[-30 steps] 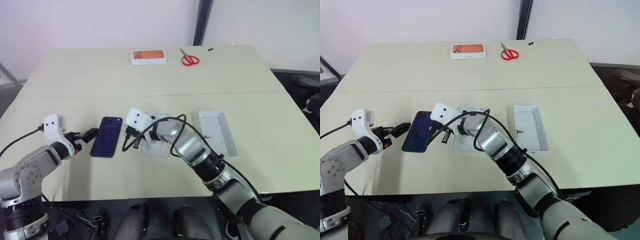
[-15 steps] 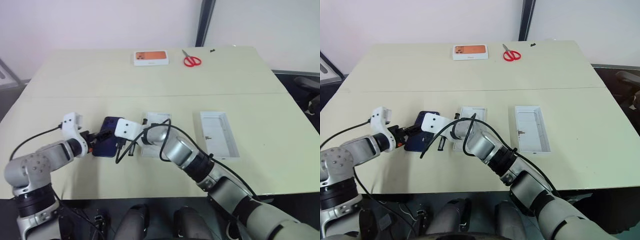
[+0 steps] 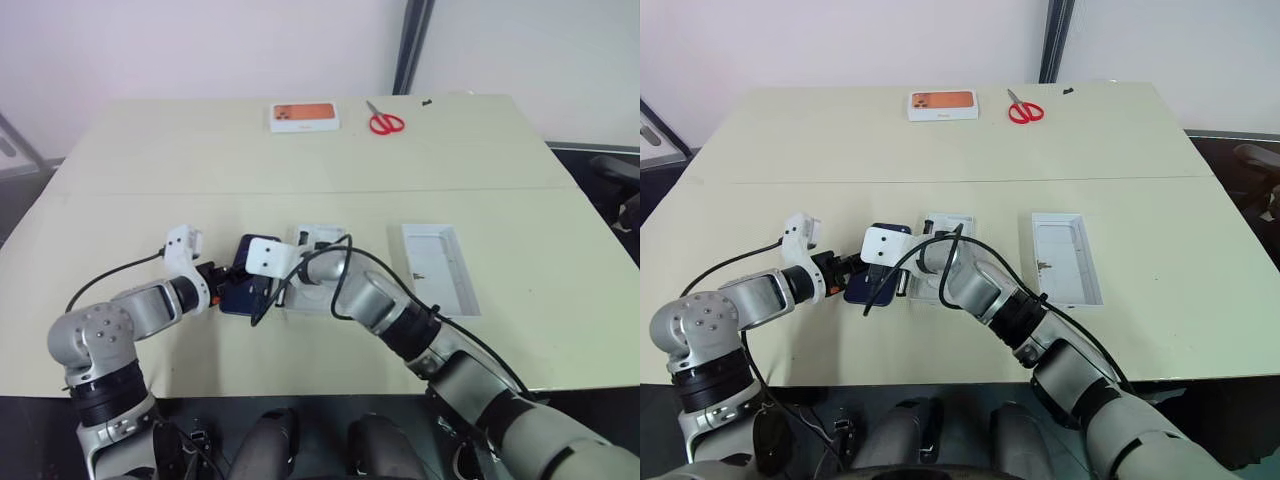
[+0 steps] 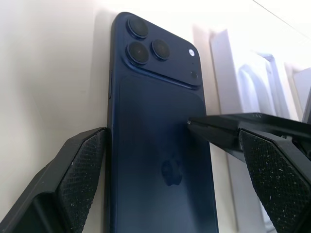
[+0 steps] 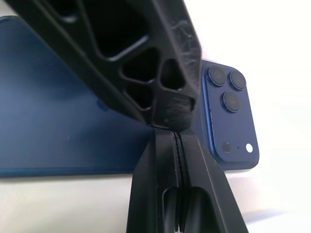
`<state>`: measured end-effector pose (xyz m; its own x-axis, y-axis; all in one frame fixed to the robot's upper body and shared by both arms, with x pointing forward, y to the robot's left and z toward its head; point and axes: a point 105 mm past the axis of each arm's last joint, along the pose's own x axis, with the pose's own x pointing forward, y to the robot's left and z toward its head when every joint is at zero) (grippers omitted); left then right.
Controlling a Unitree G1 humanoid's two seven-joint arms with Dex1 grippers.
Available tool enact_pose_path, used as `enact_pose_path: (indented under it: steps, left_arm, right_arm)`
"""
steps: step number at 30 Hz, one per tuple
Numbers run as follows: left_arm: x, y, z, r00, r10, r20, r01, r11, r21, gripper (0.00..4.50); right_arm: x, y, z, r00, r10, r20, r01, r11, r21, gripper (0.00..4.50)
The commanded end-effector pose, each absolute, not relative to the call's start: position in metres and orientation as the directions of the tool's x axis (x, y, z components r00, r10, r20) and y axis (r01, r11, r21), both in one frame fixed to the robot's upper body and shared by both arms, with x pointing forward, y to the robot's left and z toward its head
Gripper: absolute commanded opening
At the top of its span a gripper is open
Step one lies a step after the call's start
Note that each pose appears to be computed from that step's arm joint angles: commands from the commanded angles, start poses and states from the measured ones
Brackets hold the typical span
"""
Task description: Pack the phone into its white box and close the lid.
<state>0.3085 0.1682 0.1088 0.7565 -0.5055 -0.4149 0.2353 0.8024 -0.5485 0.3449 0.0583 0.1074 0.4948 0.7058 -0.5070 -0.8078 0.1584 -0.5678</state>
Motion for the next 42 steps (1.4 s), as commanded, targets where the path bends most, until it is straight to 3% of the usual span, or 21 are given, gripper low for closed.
enact_pose_path:
  steps: [1, 10, 25, 42]
  left_arm:
    - [0.299, 0.147, 0.097, 0.678, -0.585, -0.445, 0.272, 0.762, -0.588, 4.5]
    - [0.298, 0.151, 0.097, 0.691, -0.572, -0.442, 0.258, 0.766, -0.589, 4.5]
    - [0.296, 0.147, 0.098, 0.687, -0.587, -0.429, 0.273, 0.756, -0.596, 4.5]
    - [0.304, 0.139, 0.118, 0.721, -0.63, -0.288, 0.27, 0.638, -0.722, 4.5]
  right_arm:
    - [0.344, 0.056, 0.111, 0.505, 0.703, -0.501, -0.784, 0.131, -0.606, 0.03]
    - [0.345, 0.034, 0.114, 0.513, 0.661, -0.548, -0.74, 0.017, -0.673, 0.03]
    - [0.338, 0.034, 0.104, 0.491, 0.641, -0.59, -0.71, -0.099, -0.697, 0.03]
    - [0.334, 0.04, 0.097, 0.463, 0.663, -0.588, -0.746, -0.067, -0.663, 0.03]
